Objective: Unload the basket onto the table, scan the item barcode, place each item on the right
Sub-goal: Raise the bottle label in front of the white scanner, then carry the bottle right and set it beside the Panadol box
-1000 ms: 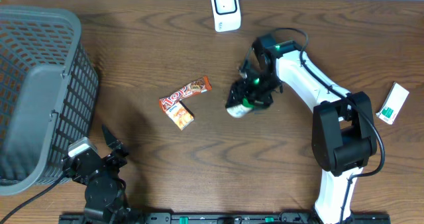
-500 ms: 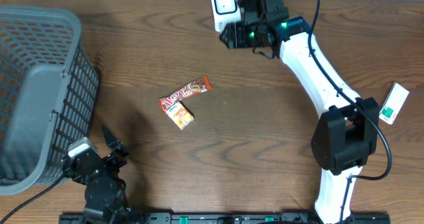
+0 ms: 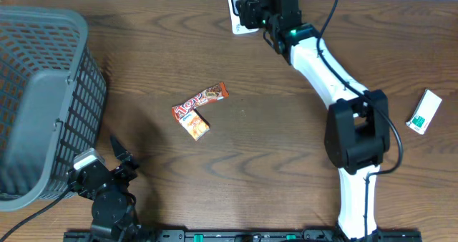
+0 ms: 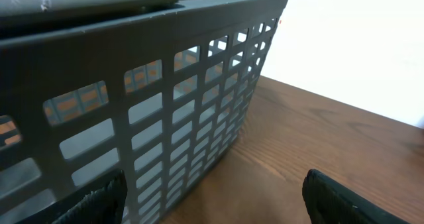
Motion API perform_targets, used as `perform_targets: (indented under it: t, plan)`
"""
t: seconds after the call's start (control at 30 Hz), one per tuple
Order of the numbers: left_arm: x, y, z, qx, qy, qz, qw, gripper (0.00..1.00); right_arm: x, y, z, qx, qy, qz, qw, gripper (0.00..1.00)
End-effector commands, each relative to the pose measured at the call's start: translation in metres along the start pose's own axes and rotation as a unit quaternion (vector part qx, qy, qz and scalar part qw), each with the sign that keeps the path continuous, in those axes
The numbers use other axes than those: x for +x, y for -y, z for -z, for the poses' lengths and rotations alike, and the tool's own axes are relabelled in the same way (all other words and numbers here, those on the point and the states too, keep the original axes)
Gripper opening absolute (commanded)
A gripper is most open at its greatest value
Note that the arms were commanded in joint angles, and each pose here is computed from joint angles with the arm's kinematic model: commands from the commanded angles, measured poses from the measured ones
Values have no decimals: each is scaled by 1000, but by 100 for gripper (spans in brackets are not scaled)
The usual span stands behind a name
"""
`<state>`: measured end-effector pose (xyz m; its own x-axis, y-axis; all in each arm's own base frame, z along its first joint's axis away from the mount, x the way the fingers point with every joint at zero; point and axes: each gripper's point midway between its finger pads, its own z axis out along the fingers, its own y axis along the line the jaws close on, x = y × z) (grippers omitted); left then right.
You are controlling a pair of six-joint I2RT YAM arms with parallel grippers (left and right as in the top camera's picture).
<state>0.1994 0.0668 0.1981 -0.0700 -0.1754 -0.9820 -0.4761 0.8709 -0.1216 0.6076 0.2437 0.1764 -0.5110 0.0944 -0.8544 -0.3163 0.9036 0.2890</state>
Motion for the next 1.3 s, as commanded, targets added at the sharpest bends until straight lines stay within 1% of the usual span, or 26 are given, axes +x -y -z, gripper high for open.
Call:
perform_targets:
  t: [0.0, 0.2, 0.27, 0.5, 0.7, 0.93, 1.1, 1.23, 1.27]
  plan:
    - [-2, -2, 0, -6, 3, 4, 1000, 85, -8, -3, -9, -2, 30, 8, 1000, 46]
    - [-2, -2, 0, -6, 3, 4, 1000, 85, -14, 10, -27, 38, 92, 5, 995, 46]
    - [-2, -2, 0, -6, 3, 4, 1000, 85, -17, 13, -30, 50, 108, 20, 993, 45]
    - [-2, -2, 0, -6, 3, 4, 1000, 85, -28, 9, -28, 50, 130, 74, 988, 47]
    - [-2, -2, 0, -6, 3, 4, 1000, 85, -35, 20, -25, 86, 144, 89, 982, 46]
    - [-2, -2, 0, -6, 3, 4, 1000, 85, -31, 19, -26, 86, 135, 92, 983, 44]
    - [-2, -2, 0, -6, 3, 4, 1000, 85, -34, 15, -17, 93, 101, 94, 986, 43]
    - [-2, -2, 0, -6, 3, 4, 1000, 85, -59, 16, 18, 128, 65, 94, 985, 44]
    - [-2, -2, 0, -6, 3, 4, 1000, 86, -64, 19, 34, 145, 49, 93, 984, 44]
